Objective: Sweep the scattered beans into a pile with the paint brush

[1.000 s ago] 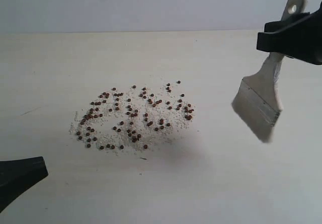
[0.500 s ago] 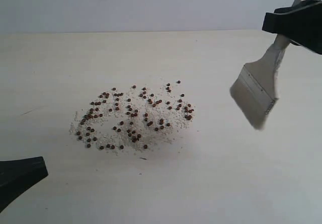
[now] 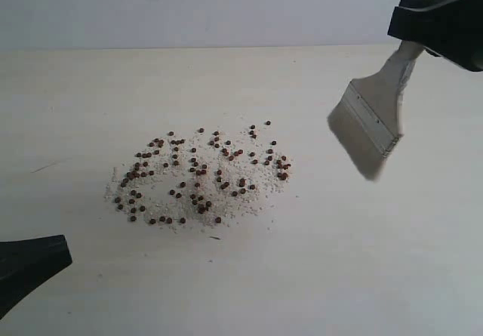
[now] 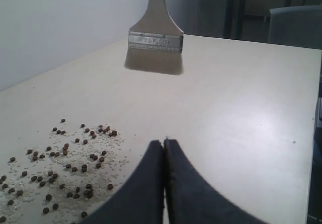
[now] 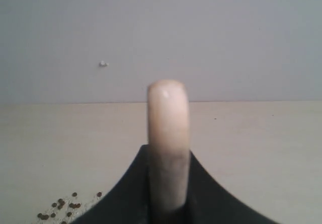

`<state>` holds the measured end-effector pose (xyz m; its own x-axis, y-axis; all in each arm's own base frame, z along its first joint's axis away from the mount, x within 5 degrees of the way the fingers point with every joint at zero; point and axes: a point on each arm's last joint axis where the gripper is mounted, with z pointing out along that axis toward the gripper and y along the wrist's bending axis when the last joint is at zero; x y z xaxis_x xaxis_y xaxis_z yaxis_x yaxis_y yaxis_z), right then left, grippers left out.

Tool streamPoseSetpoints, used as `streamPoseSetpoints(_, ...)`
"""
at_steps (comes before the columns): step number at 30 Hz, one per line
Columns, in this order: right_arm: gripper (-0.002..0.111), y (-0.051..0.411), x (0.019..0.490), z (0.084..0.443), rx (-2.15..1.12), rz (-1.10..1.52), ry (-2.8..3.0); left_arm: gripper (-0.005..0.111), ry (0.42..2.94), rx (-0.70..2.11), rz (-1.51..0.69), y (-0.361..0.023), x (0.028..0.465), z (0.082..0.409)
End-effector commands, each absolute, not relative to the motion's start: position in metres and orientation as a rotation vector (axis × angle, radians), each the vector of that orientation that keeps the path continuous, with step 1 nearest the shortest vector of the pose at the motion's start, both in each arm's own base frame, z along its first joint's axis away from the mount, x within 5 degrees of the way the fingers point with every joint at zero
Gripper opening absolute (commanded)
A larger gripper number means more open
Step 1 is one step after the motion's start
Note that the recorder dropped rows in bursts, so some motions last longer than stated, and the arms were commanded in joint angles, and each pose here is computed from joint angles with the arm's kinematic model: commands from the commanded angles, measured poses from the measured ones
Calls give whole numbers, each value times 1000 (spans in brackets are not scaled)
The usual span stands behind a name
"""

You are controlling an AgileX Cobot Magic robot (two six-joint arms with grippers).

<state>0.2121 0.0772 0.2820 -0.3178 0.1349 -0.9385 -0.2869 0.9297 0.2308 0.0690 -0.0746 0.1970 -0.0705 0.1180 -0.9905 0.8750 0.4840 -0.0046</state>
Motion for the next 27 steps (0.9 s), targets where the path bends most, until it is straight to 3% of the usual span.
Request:
streamPoseSetpoints(1,0,75,203,267,-109,458,1795,0,1525,885,-795,-75,68,197)
streamPoseSetpoints(8,0,71,196,252,-212,351,1725,0,1525,885,-795,-75,68,197)
streamPoseSetpoints(15,0,48,196,248,-37,145,1655,0,1525,885,-795,-75,68,197)
streamPoseSetpoints(27,0,56,196,248,-56,263,1633,0,1525,885,-795,-75,68,197)
